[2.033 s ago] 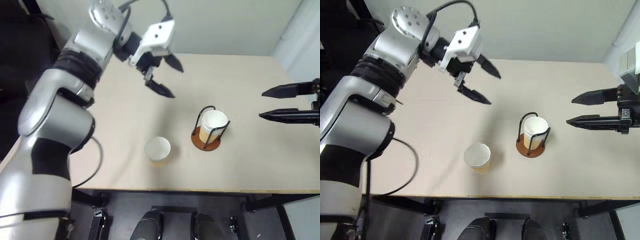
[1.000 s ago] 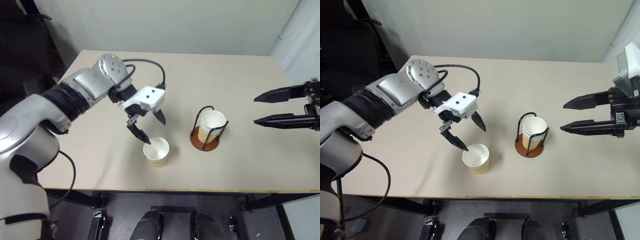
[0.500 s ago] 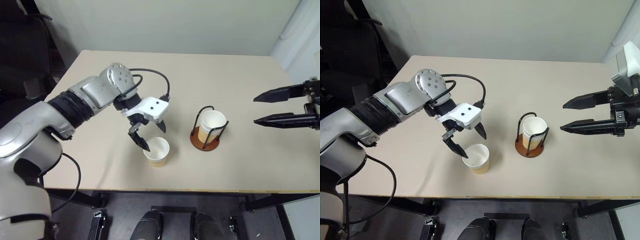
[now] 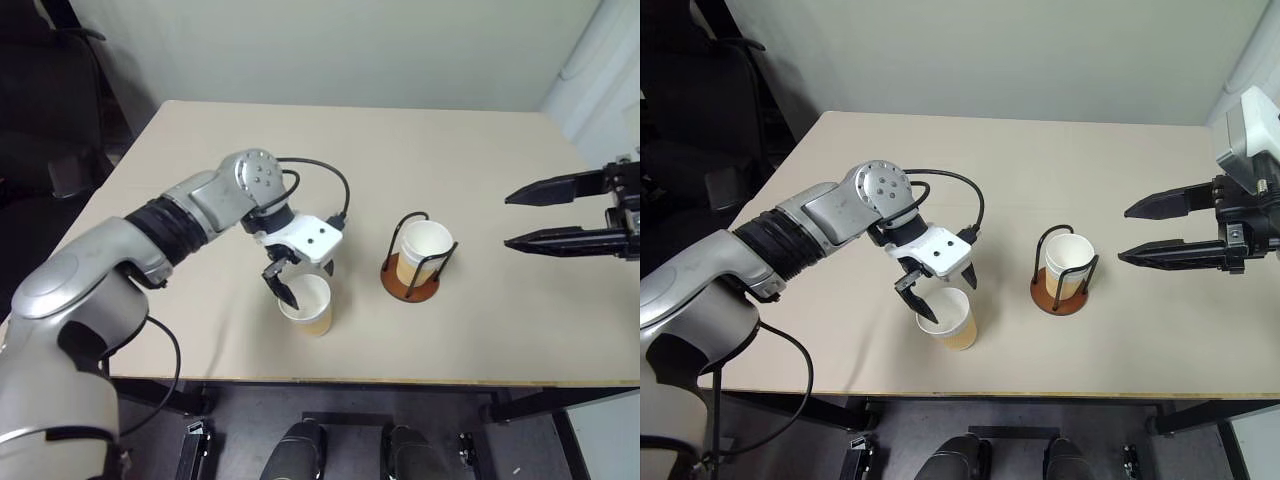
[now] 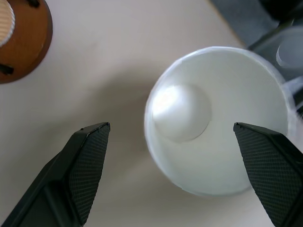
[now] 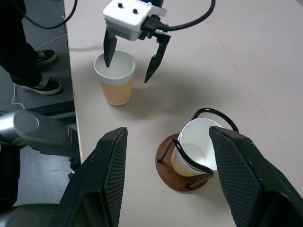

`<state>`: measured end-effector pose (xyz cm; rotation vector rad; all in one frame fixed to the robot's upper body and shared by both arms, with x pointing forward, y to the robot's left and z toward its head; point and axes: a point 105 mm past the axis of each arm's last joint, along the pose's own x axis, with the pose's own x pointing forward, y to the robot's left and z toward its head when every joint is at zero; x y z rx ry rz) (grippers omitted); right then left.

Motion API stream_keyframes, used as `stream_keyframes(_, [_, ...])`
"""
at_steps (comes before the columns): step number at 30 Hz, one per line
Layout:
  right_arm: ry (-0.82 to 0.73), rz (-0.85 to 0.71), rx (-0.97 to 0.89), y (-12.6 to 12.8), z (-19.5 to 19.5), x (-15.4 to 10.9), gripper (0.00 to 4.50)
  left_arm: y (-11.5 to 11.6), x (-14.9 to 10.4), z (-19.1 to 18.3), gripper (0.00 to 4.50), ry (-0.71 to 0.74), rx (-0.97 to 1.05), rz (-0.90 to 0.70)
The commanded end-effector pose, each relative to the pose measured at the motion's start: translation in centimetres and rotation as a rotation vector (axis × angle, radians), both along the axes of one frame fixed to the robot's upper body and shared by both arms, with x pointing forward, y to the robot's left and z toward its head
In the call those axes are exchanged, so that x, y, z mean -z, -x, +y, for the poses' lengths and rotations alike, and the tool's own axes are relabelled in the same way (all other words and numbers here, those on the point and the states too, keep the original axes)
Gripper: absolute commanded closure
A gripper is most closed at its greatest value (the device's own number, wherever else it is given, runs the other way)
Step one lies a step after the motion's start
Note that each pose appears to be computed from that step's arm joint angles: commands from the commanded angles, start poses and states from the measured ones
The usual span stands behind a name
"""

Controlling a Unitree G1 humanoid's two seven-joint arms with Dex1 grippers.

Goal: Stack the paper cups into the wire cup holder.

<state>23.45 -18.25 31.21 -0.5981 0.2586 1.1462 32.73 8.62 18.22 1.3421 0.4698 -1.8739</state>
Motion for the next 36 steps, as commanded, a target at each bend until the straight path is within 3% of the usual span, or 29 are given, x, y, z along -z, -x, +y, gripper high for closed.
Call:
stream_keyframes(1, [-0.007, -0.052, 0.003, 0.4, 0.0, -1.0, 1.75, 0.1, -0.4, 0.0, 0.18, 0.004, 0.035, -0.011])
stream_keyframes(3, [-0.007, -0.054, 0.006, 0.4, -0.1, -1.1, 1.75, 0.1, -0.4, -0.2, 0.63, 0.014, 0.041, -0.006])
stream_keyframes(12, [-0.001, -0.055, 0.014, 0.2, -0.3, -1.0, 1.75, 0.1, -0.7, 0.1, 3.93, 0.004, 0.086, -0.017])
stream_keyframes(14, [-0.001, -0.055, 0.017, 0.2, -0.4, -0.9, 1.75, 0.2, -0.7, 0.1, 4.46, 0.001, 0.091, -0.012])
stream_keyframes(36, [0.004, -0.066, 0.033, 0.0, -1.0, -0.6, 1.75, 0.1, -1.8, -0.3, 4.46, 0.003, 0.052, 0.016])
